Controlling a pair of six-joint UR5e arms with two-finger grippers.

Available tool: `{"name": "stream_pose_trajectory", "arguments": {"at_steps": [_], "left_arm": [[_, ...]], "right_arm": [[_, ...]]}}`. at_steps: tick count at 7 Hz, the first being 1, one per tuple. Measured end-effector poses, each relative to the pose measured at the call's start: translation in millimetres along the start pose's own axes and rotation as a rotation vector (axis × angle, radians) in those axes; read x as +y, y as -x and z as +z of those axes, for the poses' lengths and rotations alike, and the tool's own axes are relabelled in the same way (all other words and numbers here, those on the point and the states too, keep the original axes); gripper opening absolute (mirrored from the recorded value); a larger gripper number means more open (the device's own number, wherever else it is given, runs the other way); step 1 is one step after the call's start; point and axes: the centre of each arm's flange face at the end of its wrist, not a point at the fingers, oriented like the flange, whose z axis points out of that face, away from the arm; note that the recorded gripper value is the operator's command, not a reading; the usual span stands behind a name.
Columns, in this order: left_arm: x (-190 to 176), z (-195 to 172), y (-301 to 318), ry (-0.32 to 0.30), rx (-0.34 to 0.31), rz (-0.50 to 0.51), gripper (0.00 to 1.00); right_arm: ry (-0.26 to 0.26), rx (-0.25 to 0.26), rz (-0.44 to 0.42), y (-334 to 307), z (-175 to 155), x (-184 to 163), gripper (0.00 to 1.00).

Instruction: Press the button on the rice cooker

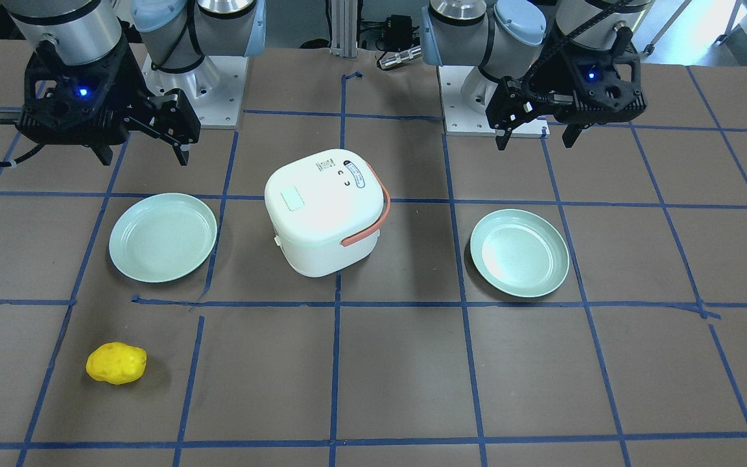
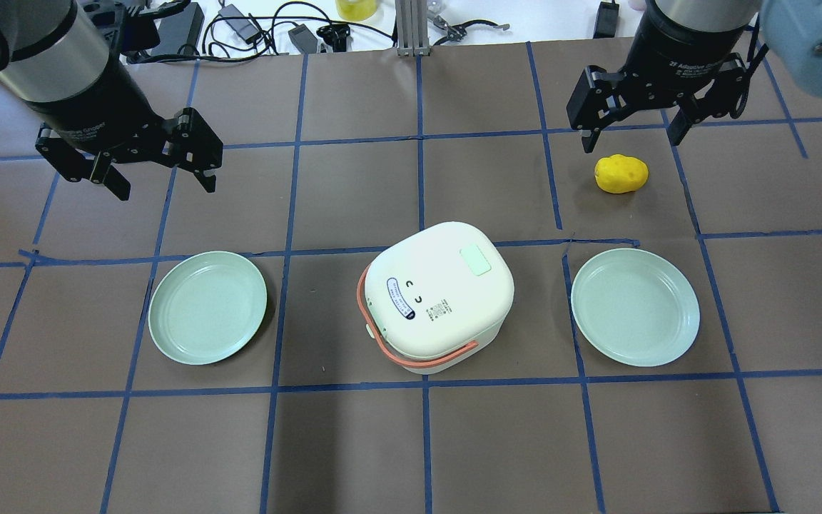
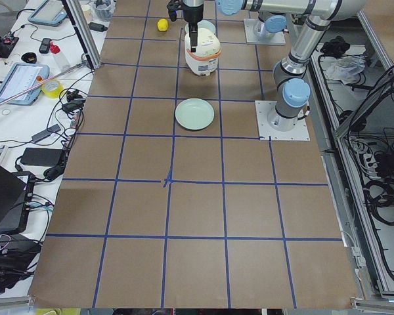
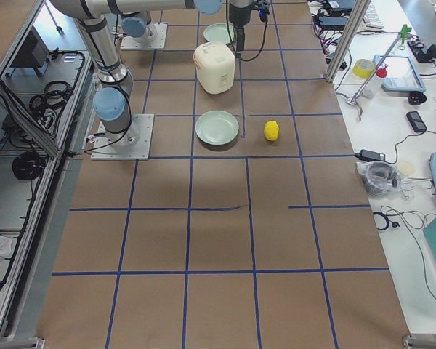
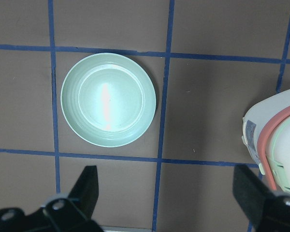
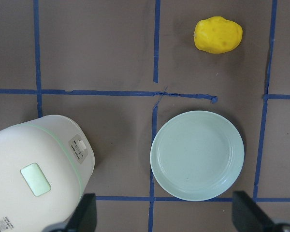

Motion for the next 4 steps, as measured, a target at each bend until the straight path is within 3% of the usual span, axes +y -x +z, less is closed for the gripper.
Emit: {"name": "stream_pose_trajectory", "arguments": {"at_steps": [4], "left_arm": [[0.0, 0.0, 0.0, 0.000, 0.000, 0.000, 1.00]], "right_arm": [[-0.007, 0.001, 0.004, 0.6, -3.1, 0.0, 1.00]]}}
